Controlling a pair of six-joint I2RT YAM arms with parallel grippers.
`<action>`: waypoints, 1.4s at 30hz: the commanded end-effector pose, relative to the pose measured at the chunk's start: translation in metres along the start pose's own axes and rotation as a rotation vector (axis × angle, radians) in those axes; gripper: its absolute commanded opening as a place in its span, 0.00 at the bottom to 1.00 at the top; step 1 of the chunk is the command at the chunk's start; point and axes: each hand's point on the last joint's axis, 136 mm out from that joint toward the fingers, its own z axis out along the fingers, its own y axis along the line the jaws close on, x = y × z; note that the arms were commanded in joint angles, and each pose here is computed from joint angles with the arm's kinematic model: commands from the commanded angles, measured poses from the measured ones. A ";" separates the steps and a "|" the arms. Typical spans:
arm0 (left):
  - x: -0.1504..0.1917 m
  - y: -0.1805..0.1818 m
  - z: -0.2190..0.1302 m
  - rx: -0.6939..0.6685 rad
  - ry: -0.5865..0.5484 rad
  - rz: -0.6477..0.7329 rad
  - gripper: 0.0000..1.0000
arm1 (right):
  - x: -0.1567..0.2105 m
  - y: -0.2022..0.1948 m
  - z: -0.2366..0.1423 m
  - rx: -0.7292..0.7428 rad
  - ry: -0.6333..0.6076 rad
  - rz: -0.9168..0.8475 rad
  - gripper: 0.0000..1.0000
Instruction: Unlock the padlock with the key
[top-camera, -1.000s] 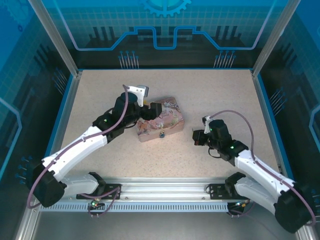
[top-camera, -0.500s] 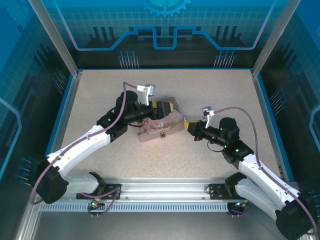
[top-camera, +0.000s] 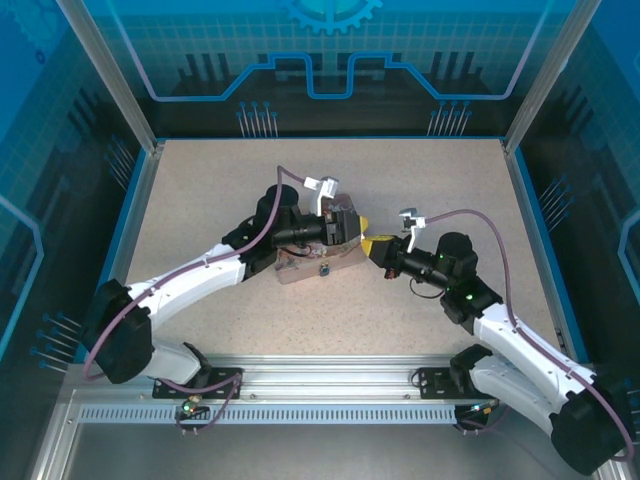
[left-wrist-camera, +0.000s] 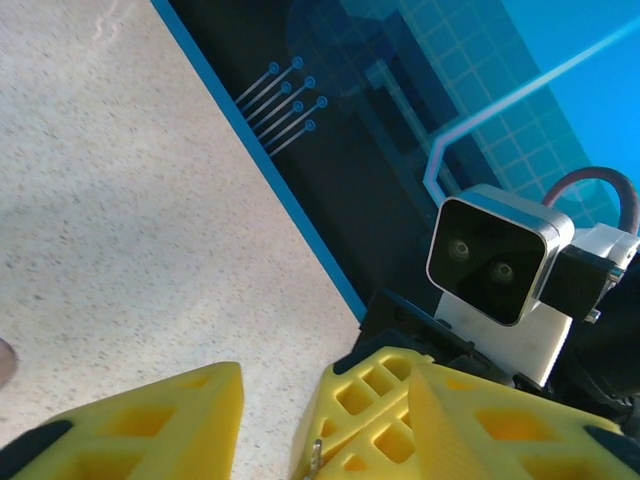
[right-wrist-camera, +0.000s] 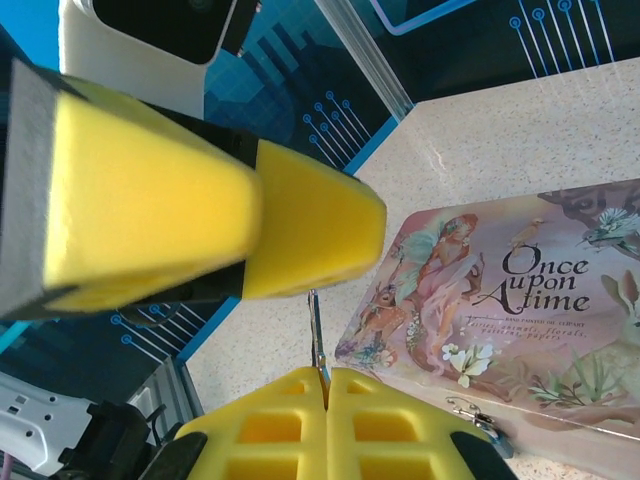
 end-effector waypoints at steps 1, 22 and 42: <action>-0.001 -0.018 0.005 0.074 0.011 0.021 0.42 | -0.022 0.021 0.001 -0.065 -0.059 -0.027 0.00; -0.004 -0.022 -0.002 0.059 -0.015 0.062 0.00 | -0.020 0.018 -0.017 -0.118 -0.047 -0.014 0.35; -0.009 -0.036 -0.005 0.099 -0.021 0.069 0.00 | -0.028 0.031 -0.003 -0.277 -0.048 0.011 0.44</action>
